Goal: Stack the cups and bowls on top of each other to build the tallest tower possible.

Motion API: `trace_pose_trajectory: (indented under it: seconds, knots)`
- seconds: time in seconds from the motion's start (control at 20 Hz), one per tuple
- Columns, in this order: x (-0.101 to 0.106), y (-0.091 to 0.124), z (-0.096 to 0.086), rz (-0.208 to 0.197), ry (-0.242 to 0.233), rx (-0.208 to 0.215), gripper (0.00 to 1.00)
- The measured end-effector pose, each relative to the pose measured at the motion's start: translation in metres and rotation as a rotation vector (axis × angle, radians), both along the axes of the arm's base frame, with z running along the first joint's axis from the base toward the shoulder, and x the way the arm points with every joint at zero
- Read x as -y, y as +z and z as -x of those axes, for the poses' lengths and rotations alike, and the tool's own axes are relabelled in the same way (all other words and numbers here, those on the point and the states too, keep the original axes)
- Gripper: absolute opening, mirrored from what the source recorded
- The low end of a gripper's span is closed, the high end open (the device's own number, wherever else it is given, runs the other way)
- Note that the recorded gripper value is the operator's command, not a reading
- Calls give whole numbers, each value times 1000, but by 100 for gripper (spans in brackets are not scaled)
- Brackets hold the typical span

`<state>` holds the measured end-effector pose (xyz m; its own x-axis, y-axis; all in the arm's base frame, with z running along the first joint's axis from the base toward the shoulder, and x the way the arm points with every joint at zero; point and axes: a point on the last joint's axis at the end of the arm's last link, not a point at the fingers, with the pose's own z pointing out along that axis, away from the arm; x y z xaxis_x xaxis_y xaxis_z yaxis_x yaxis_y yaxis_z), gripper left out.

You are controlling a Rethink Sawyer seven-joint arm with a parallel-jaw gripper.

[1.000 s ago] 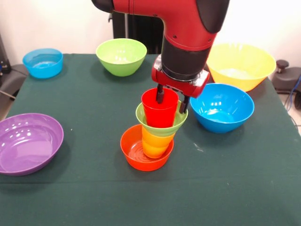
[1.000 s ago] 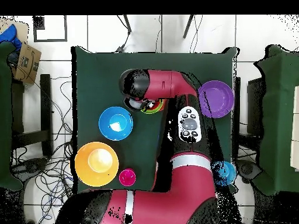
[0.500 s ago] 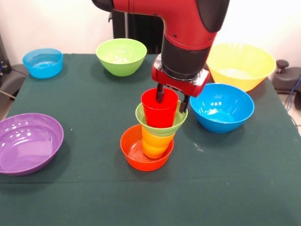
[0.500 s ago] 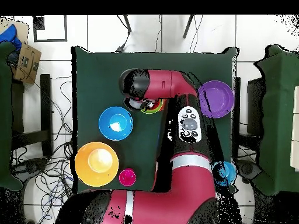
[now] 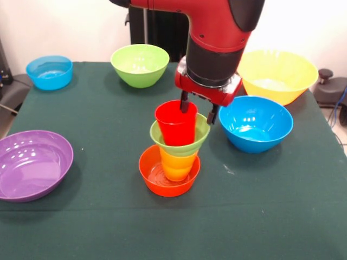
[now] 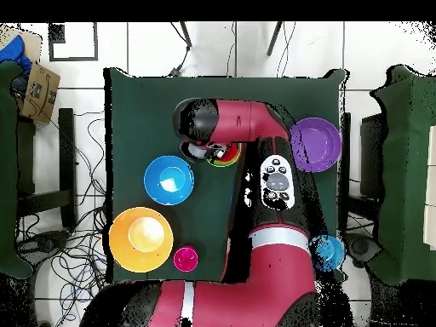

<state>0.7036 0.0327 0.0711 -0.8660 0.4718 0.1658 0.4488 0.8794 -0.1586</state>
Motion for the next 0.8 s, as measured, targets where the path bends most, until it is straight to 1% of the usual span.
trace_pose_trajectory:
  seconds: [0.2, 0.35, 0.8]
  knots:
    - [0, 14, 0, 2, -2, -20, 100]
    - [0, 27, -2, 4, -3, -20, 100]
    - [1, 65, -14, 12, -2, 36, 100]
